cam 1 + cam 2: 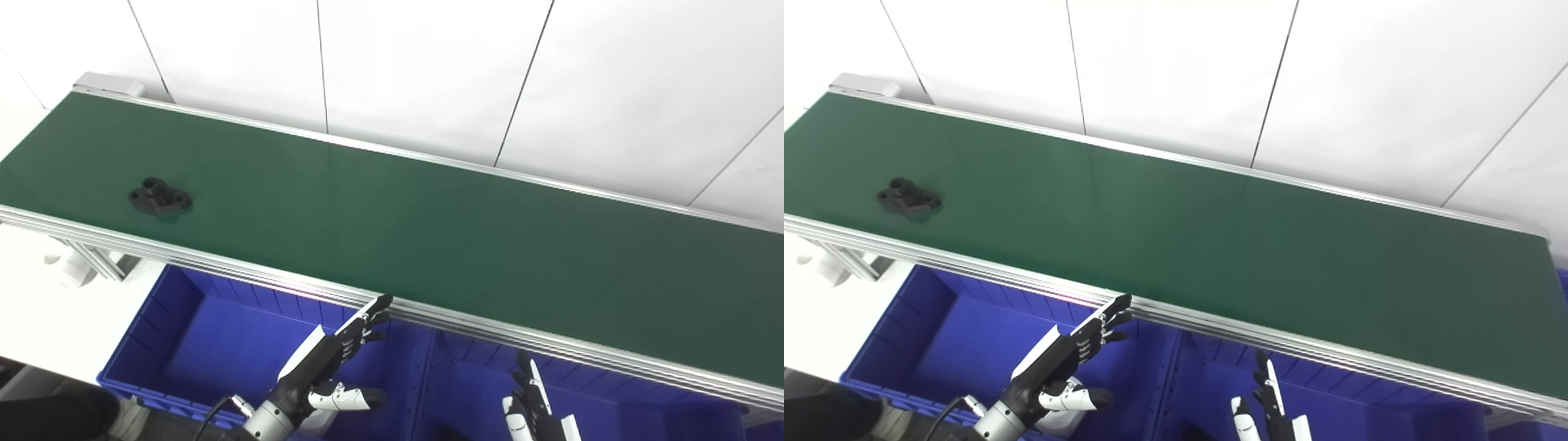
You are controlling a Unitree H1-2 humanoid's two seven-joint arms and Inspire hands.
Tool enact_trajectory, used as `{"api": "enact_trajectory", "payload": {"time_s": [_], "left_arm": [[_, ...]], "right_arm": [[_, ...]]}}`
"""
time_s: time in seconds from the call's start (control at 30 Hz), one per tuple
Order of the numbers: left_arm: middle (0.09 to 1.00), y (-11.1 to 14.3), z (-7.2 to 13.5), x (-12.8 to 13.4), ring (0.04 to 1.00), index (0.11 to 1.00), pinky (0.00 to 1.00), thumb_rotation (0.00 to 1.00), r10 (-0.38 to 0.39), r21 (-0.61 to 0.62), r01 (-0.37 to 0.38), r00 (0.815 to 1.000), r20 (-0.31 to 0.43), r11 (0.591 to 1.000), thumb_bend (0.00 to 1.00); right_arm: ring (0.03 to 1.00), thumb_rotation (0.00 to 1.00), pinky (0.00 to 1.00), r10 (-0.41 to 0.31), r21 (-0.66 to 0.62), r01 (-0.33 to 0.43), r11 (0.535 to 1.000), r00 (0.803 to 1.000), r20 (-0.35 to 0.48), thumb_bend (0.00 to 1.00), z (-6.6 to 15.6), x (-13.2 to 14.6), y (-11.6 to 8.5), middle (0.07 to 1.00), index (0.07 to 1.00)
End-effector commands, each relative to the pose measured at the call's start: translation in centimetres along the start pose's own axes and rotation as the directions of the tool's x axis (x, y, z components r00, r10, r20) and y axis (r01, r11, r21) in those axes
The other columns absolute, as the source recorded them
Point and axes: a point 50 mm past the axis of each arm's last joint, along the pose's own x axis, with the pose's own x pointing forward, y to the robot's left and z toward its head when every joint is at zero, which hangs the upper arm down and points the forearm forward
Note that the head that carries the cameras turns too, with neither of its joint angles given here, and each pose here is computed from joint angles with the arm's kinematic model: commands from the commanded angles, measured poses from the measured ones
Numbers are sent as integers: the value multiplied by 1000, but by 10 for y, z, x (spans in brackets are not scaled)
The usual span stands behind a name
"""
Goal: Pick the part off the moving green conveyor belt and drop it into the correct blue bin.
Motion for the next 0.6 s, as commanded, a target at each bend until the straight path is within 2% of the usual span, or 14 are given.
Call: {"api": "enact_trajectory", "payload": {"time_s": [0.0, 0.37, 0.57], "left_arm": [[1000, 1, 6, 3, 969, 973, 888, 600, -2, 9, 2, 999, 53, 1000, 800], [995, -3, 3, 6, 950, 971, 870, 599, -3, 20, 2, 999, 54, 1000, 793], [985, -5, 1, 8, 949, 951, 857, 602, -14, 38, 13, 999, 47, 999, 815]], "right_arm": [[968, 1000, 918, -10, 5, 9, 1000, 996, 83, 453, 9, 3, 0, 996, 1000], [956, 1000, 884, -44, 10, 43, 999, 994, 104, 441, 7, 3, -5, 992, 1000], [952, 1000, 869, -58, 2, 59, 998, 989, 135, 388, 6, 2, -10, 987, 1000]]}}
